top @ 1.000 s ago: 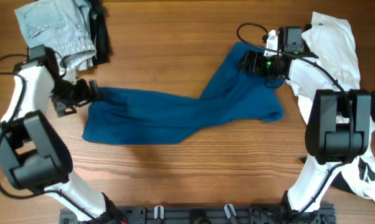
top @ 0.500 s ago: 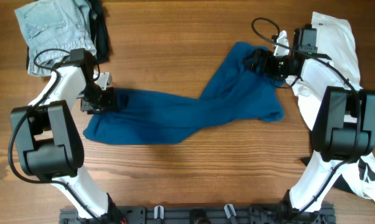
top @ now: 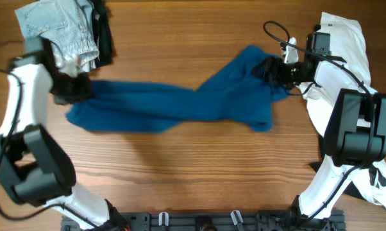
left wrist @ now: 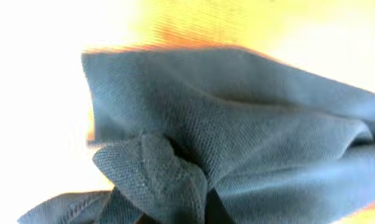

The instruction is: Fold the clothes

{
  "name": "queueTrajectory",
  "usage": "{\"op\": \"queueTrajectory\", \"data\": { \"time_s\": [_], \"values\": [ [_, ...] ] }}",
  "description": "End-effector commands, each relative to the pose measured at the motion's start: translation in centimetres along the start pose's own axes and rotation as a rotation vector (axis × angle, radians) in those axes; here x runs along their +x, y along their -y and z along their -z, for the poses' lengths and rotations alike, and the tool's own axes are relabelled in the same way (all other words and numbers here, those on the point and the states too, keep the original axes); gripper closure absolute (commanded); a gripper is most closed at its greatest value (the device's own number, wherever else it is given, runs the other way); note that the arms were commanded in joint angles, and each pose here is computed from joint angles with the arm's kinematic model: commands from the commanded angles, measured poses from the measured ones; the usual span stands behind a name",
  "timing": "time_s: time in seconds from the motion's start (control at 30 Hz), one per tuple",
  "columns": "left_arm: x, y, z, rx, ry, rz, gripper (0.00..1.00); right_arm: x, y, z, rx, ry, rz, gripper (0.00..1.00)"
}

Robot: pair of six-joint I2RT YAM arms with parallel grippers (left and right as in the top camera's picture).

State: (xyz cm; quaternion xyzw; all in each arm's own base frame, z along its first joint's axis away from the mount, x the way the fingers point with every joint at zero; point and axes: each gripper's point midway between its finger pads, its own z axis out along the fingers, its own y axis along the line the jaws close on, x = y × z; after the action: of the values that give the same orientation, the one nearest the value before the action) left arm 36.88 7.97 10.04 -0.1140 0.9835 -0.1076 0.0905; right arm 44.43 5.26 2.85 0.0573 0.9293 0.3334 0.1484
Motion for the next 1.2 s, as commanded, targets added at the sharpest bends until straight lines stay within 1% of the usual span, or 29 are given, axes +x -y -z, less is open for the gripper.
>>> {"op": "queueTrajectory", "data": {
  "time_s": [0.0,0.1,0.2,0.23,0.27,0.3,0.37,0.4,0.47,0.6,0.7,0.73,0.77,0.8,0.87,0.97,1.03,1.07,1.1,1.13,1.17],
  "values": [
    [-2.7,-1.3,4.9,-0.056,0.126,-0.024,0.96,2.5,1.6,-1.0,0.046,-0.071,-0.028,0.11],
    [-2.5,1.4,4.2,-0.016,0.101,-0.078,0.96,2.6,1.6,-1.0,0.046,-0.077,-0.032,0.11],
    [-2.4,6.2,3.0,0.010,0.088,-0.191,0.96,2.8,1.6,-1.0,0.047,-0.084,-0.036,0.11],
    [-2.4,9.1,2.5,0.028,0.096,-0.240,0.96,2.9,1.6,-1.0,0.047,-0.087,-0.039,0.11],
    [-2.3,13.5,1.8,0.058,0.115,-0.311,0.96,3.0,1.6,-1.0,0.047,-0.091,-0.043,0.11],
    [-2.0,15.4,1.5,0.072,0.124,-0.346,0.96,3.1,1.6,-1.0,0.048,-0.093,-0.044,0.11],
    [-1.3,21.4,0.5,0.125,0.160,-0.434,0.96,3.2,1.6,-1.0,0.048,-0.098,-0.049,0.11],
    [-0.5,24.6,-0.1,0.155,0.172,-0.486,0.96,3.2,1.6,-1.0,0.048,-0.099,-0.049,0.10],
    [1.5,29.0,-2.0,0.195,0.161,-0.576,0.96,3.3,1.6,-1.0,0.049,-0.102,-0.051,0.11],
    [5.1,33.0,-6.5,0.217,0.076,-0.639,0.96,3.4,1.6,-1.0,0.049,-0.104,-0.053,0.10],
    [6.1,36.8,-7.5,0.275,0.120,-0.650,0.96,3.2,1.7,-1.0,0.056,-0.099,-0.050,0.10],
    [6.2,37.8,-7.4,0.292,0.139,-0.663,0.89,3.2,1.7,-1.0,0.056,-0.097,-0.049,0.10],
    [6.5,38.4,-7.3,0.302,0.148,-0.677,0.61,3.1,1.8,-0.9,0.056,-0.095,-0.053,0.10],
    [6.8,38.8,-7.3,0.308,0.151,-0.686,0.00,2.8,1.8,-0.6,0.056,-0.086,-0.053,0.10],
    [6.3,38.7,-6.7,0.306,0.168,-0.681,0.00,1.0,1.6,1.2,0.065,-0.038,-0.043,0.10],
    [2.9,38.2,0.2,0.334,0.281,-0.629,0.00,-1.9,2.2,4.8,0.207,0.037,0.032,0.10],
    [0.9,36.4,5.2,0.322,0.372,-0.585,0.00,-2.8,3.4,6.2,0.342,0.055,0.055,0.10],
    [0.3,34.8,6.3,0.288,0.389,-0.557,0.00,-2.6,4.1,6.4,0.390,0.045,0.058,0.10],
    [-0.2,32.4,6.7,0.219,0.384,-0.517,0.00,-2.3,4.5,6.4,0.418,0.029,0.068,0.10],
    [-1.0,28.5,6.3,0.093,0.359,-0.456,0.00,-1.7,4.3,6.1,0.434,0.005,0.073,0.10],
    [-1.2,26.9,5.9,0.039,0.343,-0.432,0.00,-1.4,4.3,6.0,0.445,-0.006,0.071,0.12]
  ]
}}
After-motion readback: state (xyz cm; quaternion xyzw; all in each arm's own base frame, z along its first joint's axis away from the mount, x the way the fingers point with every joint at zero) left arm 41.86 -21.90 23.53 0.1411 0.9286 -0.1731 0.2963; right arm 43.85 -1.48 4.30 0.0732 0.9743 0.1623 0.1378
